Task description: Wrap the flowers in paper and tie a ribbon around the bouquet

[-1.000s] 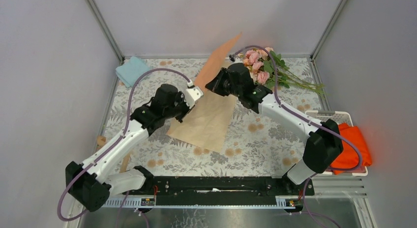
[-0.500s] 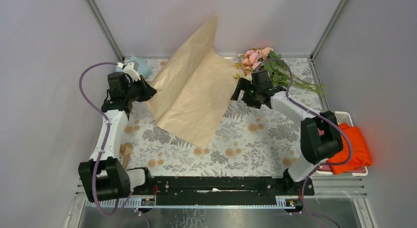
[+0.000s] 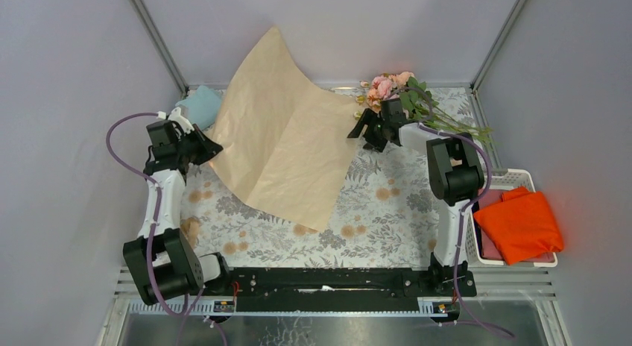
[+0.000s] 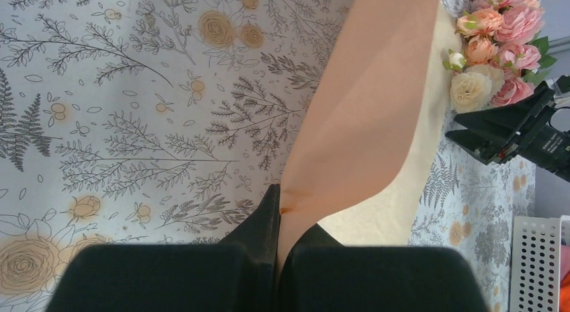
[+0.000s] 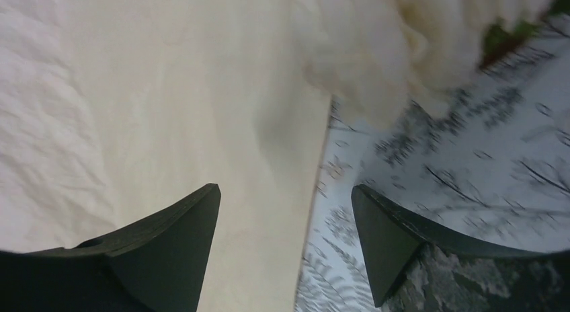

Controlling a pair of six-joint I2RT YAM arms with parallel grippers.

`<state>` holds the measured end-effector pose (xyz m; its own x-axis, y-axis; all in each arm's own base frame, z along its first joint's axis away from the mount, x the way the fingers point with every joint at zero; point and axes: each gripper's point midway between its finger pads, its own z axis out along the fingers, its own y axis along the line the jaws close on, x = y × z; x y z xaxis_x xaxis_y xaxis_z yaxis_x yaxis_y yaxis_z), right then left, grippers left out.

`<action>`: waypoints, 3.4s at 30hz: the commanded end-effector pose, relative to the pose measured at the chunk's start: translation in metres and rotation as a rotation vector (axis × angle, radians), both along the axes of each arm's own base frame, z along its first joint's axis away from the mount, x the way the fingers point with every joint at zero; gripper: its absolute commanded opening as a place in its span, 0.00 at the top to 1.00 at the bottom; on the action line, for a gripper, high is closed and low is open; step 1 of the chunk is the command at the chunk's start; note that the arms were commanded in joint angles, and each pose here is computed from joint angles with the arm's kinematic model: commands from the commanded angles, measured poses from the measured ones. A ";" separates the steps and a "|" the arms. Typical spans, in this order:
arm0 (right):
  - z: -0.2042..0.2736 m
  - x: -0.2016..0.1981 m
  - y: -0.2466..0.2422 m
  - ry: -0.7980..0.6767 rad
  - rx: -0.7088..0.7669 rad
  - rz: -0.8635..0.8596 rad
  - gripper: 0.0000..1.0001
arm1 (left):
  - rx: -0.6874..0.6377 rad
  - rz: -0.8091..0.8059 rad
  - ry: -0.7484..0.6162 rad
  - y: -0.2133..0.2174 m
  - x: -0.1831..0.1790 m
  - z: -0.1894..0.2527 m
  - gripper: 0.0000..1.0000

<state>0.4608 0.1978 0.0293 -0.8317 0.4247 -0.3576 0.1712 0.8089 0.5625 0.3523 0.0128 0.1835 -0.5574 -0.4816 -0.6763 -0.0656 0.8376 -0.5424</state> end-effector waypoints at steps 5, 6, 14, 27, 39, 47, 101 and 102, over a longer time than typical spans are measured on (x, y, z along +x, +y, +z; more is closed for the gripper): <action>-0.019 0.004 0.029 0.041 0.166 -0.009 0.19 | 0.005 -0.031 -0.058 0.003 0.008 0.011 1.00; -0.017 0.004 0.031 0.040 0.179 -0.003 0.19 | 0.005 -0.034 -0.057 0.002 0.008 0.010 1.00; -0.018 0.002 0.063 0.058 0.266 0.041 0.19 | -0.006 -0.034 -0.043 0.003 0.010 0.002 1.00; 0.009 0.003 0.106 0.006 0.340 0.118 0.60 | 0.028 -0.017 -0.034 0.009 0.010 -0.003 1.00; 0.140 0.003 0.068 -0.424 -0.200 0.292 1.00 | 0.208 0.137 -0.028 0.059 0.009 -0.004 1.00; 0.126 -0.078 -0.002 -0.303 -0.333 0.166 1.00 | 0.207 0.050 -0.003 0.042 0.006 -0.032 1.00; 0.073 0.087 -0.211 -0.427 -0.540 0.741 0.36 | 0.434 -0.468 0.131 -0.055 0.054 -0.027 0.01; 0.065 0.088 -0.213 -0.417 -0.561 0.754 0.36 | 0.441 -0.473 0.134 -0.054 0.054 -0.028 0.01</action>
